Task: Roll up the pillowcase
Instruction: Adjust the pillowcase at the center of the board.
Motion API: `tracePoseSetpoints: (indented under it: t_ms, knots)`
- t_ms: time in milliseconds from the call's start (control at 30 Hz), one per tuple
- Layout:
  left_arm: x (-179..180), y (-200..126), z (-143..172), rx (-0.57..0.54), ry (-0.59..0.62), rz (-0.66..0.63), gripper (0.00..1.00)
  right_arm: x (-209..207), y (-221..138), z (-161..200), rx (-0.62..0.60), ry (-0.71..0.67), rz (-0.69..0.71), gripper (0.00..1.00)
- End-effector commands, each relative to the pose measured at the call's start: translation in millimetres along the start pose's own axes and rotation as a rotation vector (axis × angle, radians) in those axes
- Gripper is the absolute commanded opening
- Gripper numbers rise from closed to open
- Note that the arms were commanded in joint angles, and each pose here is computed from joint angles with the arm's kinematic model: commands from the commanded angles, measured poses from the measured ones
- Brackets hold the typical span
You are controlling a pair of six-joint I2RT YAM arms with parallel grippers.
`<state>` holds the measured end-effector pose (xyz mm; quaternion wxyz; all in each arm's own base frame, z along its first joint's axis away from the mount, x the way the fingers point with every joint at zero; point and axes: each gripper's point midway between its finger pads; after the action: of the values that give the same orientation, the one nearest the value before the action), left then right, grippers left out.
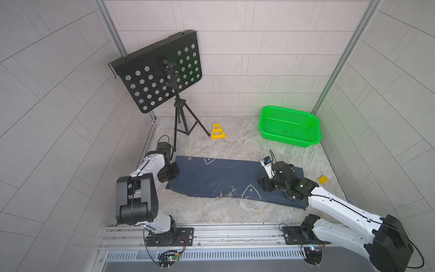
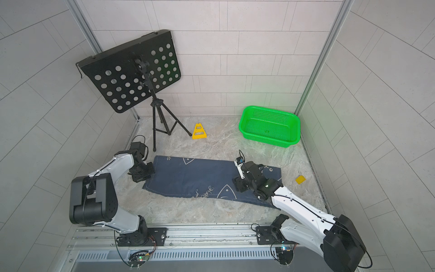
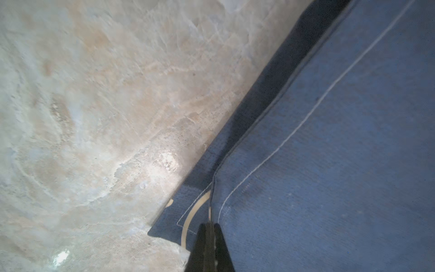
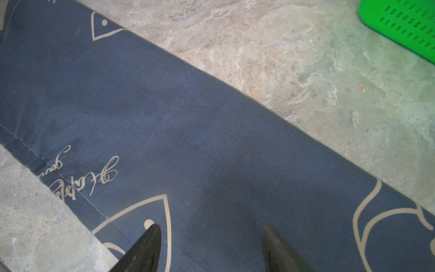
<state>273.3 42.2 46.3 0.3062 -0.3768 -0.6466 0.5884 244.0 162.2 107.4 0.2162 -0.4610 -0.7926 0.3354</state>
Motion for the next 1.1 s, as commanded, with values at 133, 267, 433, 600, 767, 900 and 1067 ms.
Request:
tracePoseSetpoints:
  t_ms: [133,267,433,600,767,900,1067]
  knots:
    - [-15,-36,-12,-0.056,0.058,0.091,0.00,-1,2,2,0.003,0.001,0.000,0.71]
    - [-24,-42,-13,-0.069,0.095,0.141,0.00,1,3,2,0.004,-0.005,-0.009,0.71]
    - [-40,-62,-30,-0.149,0.123,0.218,0.00,3,4,3,0.004,-0.007,-0.020,0.72]
    - [-54,-83,-45,-0.200,0.147,0.280,0.00,4,5,5,0.006,-0.002,-0.028,0.72]
    - [-48,-93,-54,-0.249,0.199,0.232,0.00,8,8,8,0.018,0.000,-0.050,0.71]
    - [-56,-98,-61,-0.289,0.213,0.270,0.00,20,13,13,0.033,0.018,-0.119,0.70]
    - [-44,-90,-60,-0.223,0.188,0.188,0.00,28,19,16,0.051,0.050,-0.165,0.69]
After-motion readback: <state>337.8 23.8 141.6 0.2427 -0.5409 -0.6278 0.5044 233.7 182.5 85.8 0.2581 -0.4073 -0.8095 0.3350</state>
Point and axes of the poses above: each gripper's point midway between its finger pads, its own y axis out along the fingers, its own x axis along the line the jaws close on, z = x × y, and after that the axes turned 5 degrees about -y, right-handed
